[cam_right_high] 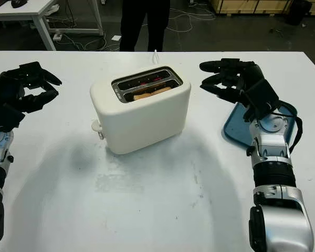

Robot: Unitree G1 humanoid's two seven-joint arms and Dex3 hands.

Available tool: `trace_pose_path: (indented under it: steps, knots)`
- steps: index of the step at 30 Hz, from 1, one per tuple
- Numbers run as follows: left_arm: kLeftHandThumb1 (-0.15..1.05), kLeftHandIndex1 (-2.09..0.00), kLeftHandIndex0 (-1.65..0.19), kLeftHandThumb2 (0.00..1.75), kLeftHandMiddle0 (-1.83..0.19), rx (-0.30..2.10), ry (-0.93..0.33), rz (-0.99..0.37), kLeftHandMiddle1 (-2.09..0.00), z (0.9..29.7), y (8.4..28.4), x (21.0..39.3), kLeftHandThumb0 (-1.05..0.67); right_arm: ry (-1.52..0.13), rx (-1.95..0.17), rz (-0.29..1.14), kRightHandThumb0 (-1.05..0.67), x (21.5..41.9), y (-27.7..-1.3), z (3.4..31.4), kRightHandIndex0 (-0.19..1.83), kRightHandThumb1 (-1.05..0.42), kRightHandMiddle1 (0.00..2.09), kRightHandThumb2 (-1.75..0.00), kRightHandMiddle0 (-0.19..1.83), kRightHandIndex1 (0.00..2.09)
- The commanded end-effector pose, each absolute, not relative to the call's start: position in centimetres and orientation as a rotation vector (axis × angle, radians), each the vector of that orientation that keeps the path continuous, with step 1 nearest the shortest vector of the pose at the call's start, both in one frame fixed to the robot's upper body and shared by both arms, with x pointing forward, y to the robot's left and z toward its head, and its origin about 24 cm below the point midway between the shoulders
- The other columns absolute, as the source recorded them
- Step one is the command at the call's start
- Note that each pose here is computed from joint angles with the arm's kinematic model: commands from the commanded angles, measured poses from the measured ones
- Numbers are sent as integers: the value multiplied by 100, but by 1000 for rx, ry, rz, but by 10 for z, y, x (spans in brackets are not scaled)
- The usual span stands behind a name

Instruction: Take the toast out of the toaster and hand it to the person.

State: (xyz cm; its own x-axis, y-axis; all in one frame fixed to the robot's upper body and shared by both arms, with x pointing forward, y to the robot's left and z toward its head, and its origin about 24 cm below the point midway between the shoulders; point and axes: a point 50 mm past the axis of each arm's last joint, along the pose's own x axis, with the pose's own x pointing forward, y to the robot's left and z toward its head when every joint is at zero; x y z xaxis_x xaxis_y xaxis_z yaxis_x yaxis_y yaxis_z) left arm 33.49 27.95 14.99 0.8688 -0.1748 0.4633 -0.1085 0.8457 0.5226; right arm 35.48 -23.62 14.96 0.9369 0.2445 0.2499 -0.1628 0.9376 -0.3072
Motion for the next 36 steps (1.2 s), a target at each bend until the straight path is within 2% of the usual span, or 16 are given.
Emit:
trace_pose_path:
  steps: [1,36]
  knots:
    - [92,-106,-78,27,-84,558,-531,-33,-120,149,279,335,-105,-320,-286,208,-66,355,-235,154,73,-65,10,0,103,86]
    - [92,-104,-78,26,-85,561,-536,-40,-119,150,277,336,-105,-320,-286,212,-63,355,-234,156,73,-65,12,0,102,86]
